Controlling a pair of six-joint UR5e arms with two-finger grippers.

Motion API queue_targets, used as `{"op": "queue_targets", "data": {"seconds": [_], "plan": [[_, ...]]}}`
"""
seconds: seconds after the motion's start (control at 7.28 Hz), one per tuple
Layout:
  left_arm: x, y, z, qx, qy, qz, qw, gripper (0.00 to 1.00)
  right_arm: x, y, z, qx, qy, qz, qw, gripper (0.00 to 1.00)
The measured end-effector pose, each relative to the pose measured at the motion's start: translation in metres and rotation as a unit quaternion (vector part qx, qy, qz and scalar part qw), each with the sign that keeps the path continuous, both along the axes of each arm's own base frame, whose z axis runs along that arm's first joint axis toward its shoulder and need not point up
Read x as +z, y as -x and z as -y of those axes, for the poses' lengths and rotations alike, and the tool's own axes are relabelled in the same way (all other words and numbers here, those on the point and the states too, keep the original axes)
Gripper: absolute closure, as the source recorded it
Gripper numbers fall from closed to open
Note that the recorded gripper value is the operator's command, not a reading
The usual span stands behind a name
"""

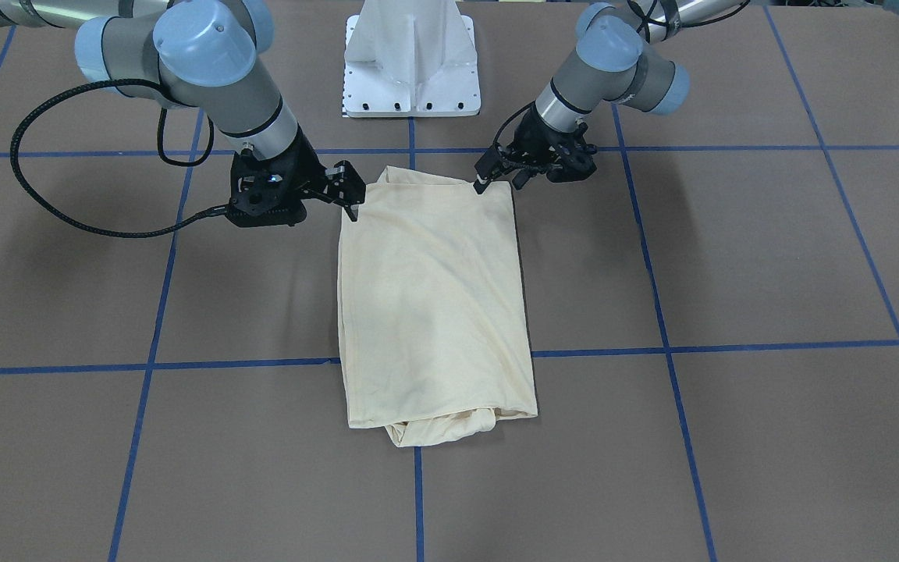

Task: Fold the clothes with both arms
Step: 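Lower the left gripper to the bundle's near corner while the right holds the edge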

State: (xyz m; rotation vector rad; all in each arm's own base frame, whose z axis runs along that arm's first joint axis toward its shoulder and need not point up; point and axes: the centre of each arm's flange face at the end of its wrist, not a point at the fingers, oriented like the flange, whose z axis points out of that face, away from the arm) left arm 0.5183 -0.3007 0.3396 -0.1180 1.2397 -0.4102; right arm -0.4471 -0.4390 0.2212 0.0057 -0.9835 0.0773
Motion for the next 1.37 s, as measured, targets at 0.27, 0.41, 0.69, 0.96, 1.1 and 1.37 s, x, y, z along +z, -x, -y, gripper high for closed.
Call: {"op": "queue_targets", "data": {"seconds": [0.27, 0.41, 0.69, 0.96, 1.1, 1.37], "plan": [[0.0005, -0.001, -0.0013, 0.002, 0.001, 0.001, 1.0, 0.24, -0.0022, -0.0013, -0.0011, 0.0, -0.001, 0.002, 1.0, 0.0], [0.0006, -0.0023, -0.0035, 0.004, 0.001, 0.001, 1.0, 0.24, -0.002, -0.0013, -0.0012, 0.0, -0.001, 0.002, 1.0, 0.0], [0.0011, -0.0044, -0.0067, 0.007, 0.001, 0.001, 1.0, 0.24, -0.0008, -0.0011, -0.001, 0.0, -0.001, 0.001, 1.0, 0.0], [0.0017, -0.0047, -0.0073, 0.008, 0.001, 0.002, 1.0, 0.49, -0.0001, -0.0009, -0.0009, 0.0, 0.0, 0.001, 1.0, 0.0], [0.0018, -0.0049, -0.0074, 0.008, 0.001, 0.002, 1.0, 0.66, 0.0001, -0.0009, -0.0008, 0.0, 0.0, 0.0, 1.0, 0.0], [0.0009, -0.0048, -0.0076, 0.008, 0.001, 0.001, 1.0, 0.78, -0.0003, -0.0008, -0.0008, 0.0, 0.0, 0.001, 1.0, 0.0]]}}
